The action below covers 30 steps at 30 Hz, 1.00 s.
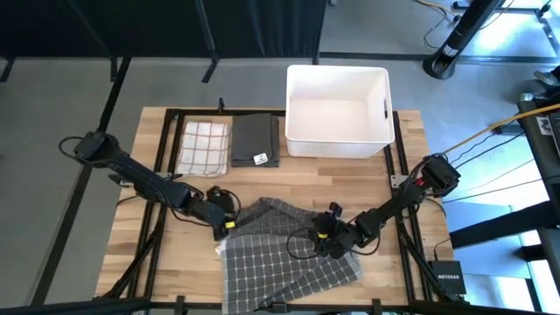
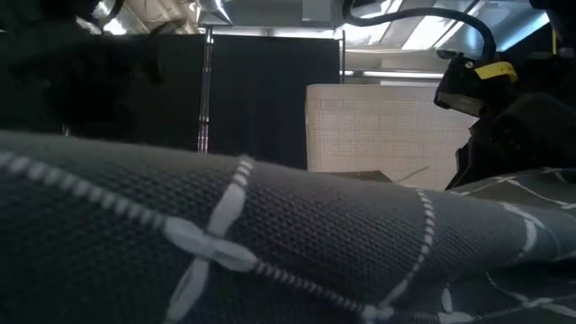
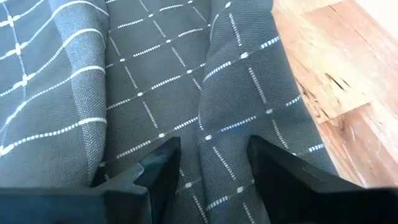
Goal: Fold towel
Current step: Fold the grey patterned towel
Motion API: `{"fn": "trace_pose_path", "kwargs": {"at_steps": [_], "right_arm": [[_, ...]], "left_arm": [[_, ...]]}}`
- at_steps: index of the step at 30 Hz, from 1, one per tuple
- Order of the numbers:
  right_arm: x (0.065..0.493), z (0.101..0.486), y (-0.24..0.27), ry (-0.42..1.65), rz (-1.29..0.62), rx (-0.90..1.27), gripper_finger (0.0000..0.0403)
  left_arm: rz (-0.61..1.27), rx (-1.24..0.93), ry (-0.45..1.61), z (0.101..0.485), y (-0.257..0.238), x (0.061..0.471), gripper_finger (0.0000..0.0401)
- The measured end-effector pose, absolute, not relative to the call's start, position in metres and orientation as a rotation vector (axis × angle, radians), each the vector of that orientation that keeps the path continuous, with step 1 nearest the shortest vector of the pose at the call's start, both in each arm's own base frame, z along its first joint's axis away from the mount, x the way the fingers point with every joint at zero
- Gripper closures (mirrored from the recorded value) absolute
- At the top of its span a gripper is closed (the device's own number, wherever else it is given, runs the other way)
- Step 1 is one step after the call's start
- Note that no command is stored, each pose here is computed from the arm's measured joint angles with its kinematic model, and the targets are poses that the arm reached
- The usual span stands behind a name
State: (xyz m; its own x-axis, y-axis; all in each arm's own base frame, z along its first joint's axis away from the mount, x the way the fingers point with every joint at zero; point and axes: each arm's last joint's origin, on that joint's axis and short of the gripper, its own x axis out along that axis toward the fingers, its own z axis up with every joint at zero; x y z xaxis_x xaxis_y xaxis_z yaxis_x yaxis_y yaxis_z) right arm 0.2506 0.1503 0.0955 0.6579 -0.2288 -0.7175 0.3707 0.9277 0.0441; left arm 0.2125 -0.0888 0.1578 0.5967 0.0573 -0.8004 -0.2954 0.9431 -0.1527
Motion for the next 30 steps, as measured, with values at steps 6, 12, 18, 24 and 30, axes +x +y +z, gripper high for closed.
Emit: {"fn": "trace_pose_path", "kwargs": {"at_steps": [6, 12, 18, 24, 30], "right_arm": [[0.251, 0.095, 0.15, 0.779, -0.343, 0.192, 0.0207], [0.251, 0.095, 0.15, 0.772, -0.349, 0.19, 0.0207], [0.251, 0.095, 0.15, 0.764, -0.351, 0.199, 0.0207], [0.252, 0.096, 0.151, 0.743, -0.374, 0.271, 0.0207], [0.253, 0.096, 0.151, 0.733, -0.39, 0.343, 0.0207]], "left_arm": [[0.233, -0.242, 1.049, 0.146, -0.094, 0.199, 0.027], [0.317, -0.178, 1.053, 0.141, -0.09, 0.197, 0.027], [0.354, -0.099, 0.968, 0.164, -0.085, 0.207, 0.027], [0.631, 0.118, 0.709, 0.186, -0.071, 0.22, 0.027], [0.681, 0.19, 0.797, 0.162, -0.043, 0.239, 0.027]]}}
